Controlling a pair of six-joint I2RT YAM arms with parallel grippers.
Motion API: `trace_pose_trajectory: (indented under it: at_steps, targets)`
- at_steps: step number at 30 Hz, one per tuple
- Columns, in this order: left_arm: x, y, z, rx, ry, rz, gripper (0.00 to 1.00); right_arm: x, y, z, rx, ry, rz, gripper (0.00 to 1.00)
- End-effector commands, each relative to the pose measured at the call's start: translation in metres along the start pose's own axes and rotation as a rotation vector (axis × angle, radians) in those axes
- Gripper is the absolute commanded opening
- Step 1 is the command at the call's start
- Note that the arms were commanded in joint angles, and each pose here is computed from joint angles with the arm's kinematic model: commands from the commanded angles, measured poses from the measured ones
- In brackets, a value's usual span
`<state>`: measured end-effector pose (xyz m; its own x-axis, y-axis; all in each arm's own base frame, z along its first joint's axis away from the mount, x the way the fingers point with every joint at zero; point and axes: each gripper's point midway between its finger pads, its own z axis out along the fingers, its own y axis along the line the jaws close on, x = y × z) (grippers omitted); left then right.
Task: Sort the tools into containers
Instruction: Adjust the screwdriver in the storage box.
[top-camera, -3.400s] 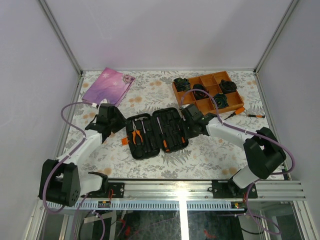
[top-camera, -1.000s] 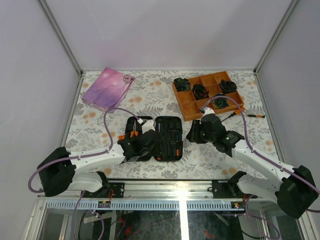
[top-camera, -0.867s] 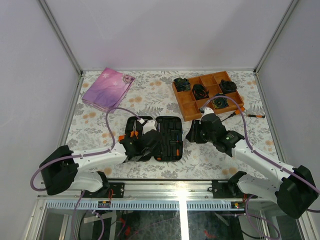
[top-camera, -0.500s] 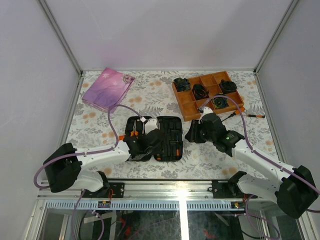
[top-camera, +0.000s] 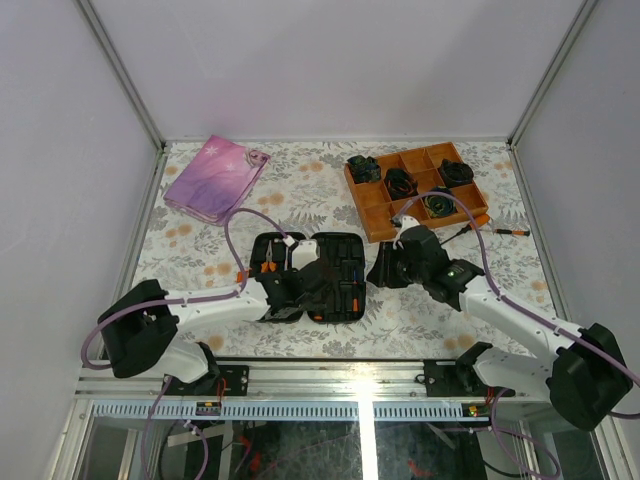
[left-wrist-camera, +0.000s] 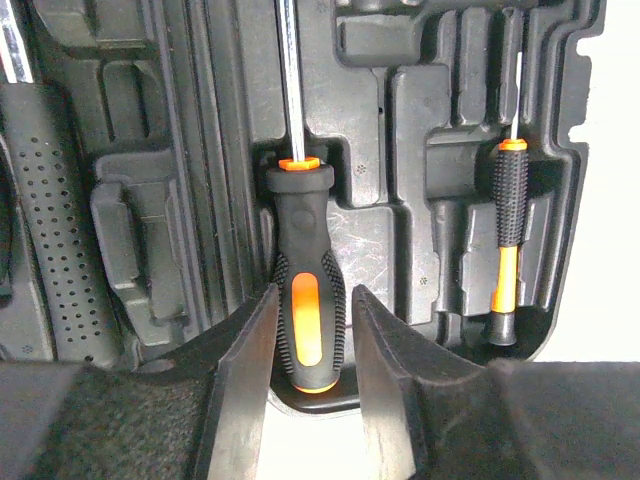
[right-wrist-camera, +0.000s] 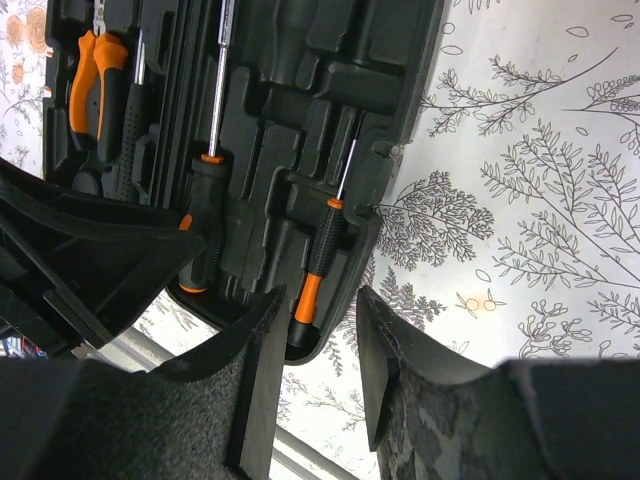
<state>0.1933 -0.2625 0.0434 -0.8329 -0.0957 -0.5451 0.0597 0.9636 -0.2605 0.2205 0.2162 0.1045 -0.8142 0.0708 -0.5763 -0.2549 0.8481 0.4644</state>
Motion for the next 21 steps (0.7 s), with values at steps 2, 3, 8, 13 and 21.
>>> trace_pose_trajectory:
  at_steps: [2, 3, 8, 13, 21]
  targets:
    - [-0.008, -0.001, 0.001, -0.027, -0.033, 0.034, 0.32, -0.022, 0.018, -0.003, -0.059, -0.044, -0.025, 0.39]
    - [-0.008, -0.001, 0.001, -0.028, -0.031, 0.036, 0.31, -0.024, 0.018, -0.003, -0.058, -0.048, -0.026, 0.39]
    - [-0.001, 0.005, 0.002, -0.046, -0.012, 0.051, 0.27, -0.044, 0.027, -0.002, -0.054, -0.065, -0.056, 0.39]
    - [0.012, 0.018, 0.001, -0.084, 0.013, 0.061, 0.26, -0.067, 0.041, 0.008, -0.064, -0.083, -0.051, 0.39]
    - [0.044, 0.038, -0.004, -0.099, 0.067, 0.07, 0.25, -0.081, 0.057, 0.039, -0.089, -0.059, 0.036, 0.4]
